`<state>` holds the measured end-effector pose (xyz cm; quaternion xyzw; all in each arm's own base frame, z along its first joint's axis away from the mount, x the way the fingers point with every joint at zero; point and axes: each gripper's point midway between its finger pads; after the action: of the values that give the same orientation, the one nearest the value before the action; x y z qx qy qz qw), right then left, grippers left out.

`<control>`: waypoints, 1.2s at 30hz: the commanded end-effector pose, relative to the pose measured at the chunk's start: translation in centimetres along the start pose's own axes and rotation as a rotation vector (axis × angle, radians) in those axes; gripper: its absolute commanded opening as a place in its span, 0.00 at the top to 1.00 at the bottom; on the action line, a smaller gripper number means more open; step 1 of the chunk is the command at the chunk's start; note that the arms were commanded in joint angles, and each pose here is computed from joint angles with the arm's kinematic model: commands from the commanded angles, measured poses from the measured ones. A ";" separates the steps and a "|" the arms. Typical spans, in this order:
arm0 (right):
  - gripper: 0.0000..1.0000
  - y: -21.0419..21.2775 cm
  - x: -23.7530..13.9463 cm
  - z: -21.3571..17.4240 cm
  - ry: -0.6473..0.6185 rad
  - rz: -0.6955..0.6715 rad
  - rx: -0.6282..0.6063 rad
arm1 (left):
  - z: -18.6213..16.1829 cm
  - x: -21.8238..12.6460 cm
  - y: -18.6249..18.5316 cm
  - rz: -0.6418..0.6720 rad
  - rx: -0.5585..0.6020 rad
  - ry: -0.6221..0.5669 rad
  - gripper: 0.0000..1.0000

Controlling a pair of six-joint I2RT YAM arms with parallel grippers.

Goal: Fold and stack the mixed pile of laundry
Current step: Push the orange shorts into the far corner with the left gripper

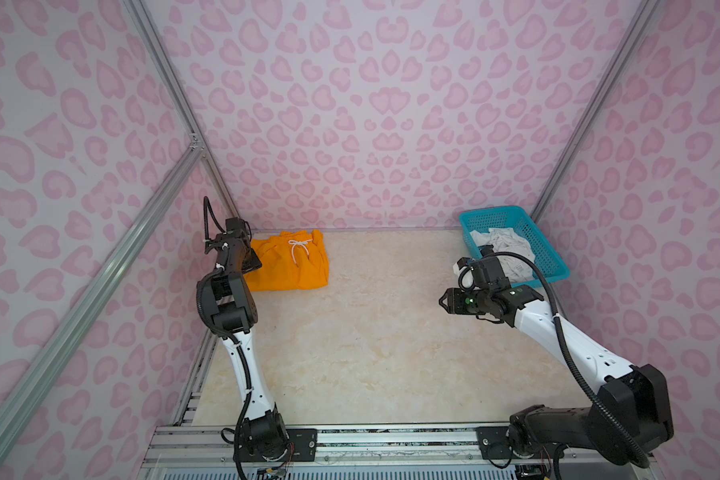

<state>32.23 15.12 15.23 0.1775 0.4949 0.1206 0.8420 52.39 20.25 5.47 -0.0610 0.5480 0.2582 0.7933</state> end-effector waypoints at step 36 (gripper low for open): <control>0.45 -8.6 -0.2 8.1 -0.100 -0.149 0.088 | 2.8 -38.4 8.1 0.038 0.037 -0.730 0.14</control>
<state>39.64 5.75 15.92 0.1864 0.4603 0.0240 0.8677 50.59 17.36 14.91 0.0632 0.5031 0.2325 0.8299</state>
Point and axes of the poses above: each gripper's point midway between its finger pads, its own x axis out along the fingers, its own y axis along the line the jaws close on, z = x × y, and after that the axes turned 8 degrees about x, right-handed
